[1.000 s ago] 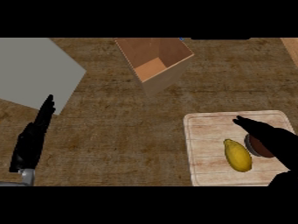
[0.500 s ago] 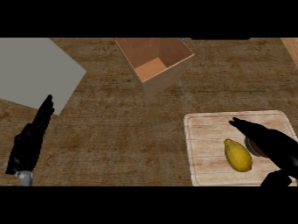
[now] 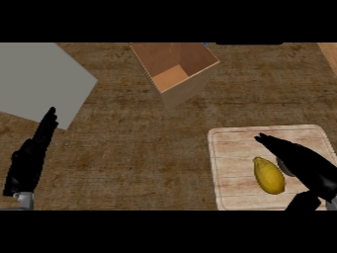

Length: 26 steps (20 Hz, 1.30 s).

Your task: Pick the lemon from the cutting board and place it in the cardboard box

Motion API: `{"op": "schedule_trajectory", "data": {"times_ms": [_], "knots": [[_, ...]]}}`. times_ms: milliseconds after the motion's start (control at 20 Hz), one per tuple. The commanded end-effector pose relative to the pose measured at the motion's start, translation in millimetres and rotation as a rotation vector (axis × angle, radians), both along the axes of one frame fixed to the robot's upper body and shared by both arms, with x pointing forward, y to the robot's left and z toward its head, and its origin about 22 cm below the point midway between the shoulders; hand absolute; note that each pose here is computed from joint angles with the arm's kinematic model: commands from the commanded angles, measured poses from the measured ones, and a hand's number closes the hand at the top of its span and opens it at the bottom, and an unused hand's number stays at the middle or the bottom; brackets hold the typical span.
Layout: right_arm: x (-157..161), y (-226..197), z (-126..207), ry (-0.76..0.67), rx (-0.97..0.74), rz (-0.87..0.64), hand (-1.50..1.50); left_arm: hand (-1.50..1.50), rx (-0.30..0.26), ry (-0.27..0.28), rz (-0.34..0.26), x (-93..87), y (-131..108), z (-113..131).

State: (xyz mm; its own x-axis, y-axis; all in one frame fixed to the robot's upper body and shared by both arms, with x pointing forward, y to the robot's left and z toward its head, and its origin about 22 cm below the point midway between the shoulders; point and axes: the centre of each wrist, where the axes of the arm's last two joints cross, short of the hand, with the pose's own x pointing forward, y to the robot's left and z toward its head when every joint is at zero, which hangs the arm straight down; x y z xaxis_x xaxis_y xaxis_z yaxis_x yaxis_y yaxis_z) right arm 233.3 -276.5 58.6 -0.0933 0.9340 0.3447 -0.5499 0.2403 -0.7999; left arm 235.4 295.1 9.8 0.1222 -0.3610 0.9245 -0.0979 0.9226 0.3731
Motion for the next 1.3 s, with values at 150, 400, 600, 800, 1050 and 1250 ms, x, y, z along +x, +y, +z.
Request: {"op": "schedule_trajectory", "data": {"times_ms": [150,400,600,800,1050,1250], "knots": [[-1,0,-12,0.003,0.003,-0.004,-1.5,0.0,0.014,-0.007,-0.005,10.9,6,4],[5,24,-23,0.015,-0.027,0.019,-1.5,0.0,0.0,0.008,0.003,9.8,-11,-2],[14,-6,-32,0.043,-0.046,0.027,-1.5,0.0,-0.002,-0.002,0.023,8.7,-11,-18],[-4,4,-35,0.07,0.012,0.029,1.5,0.0,-0.008,0.001,0.011,6.1,-10,16],[-3,4,-41,-0.177,-0.073,0.026,1.5,0.0,0.009,0.015,-0.004,-14.9,-1,-1],[-3,15,-53,-0.247,-0.066,0.033,1.5,0.0,-0.004,-0.014,-0.006,-14.6,-1,-4]]}}
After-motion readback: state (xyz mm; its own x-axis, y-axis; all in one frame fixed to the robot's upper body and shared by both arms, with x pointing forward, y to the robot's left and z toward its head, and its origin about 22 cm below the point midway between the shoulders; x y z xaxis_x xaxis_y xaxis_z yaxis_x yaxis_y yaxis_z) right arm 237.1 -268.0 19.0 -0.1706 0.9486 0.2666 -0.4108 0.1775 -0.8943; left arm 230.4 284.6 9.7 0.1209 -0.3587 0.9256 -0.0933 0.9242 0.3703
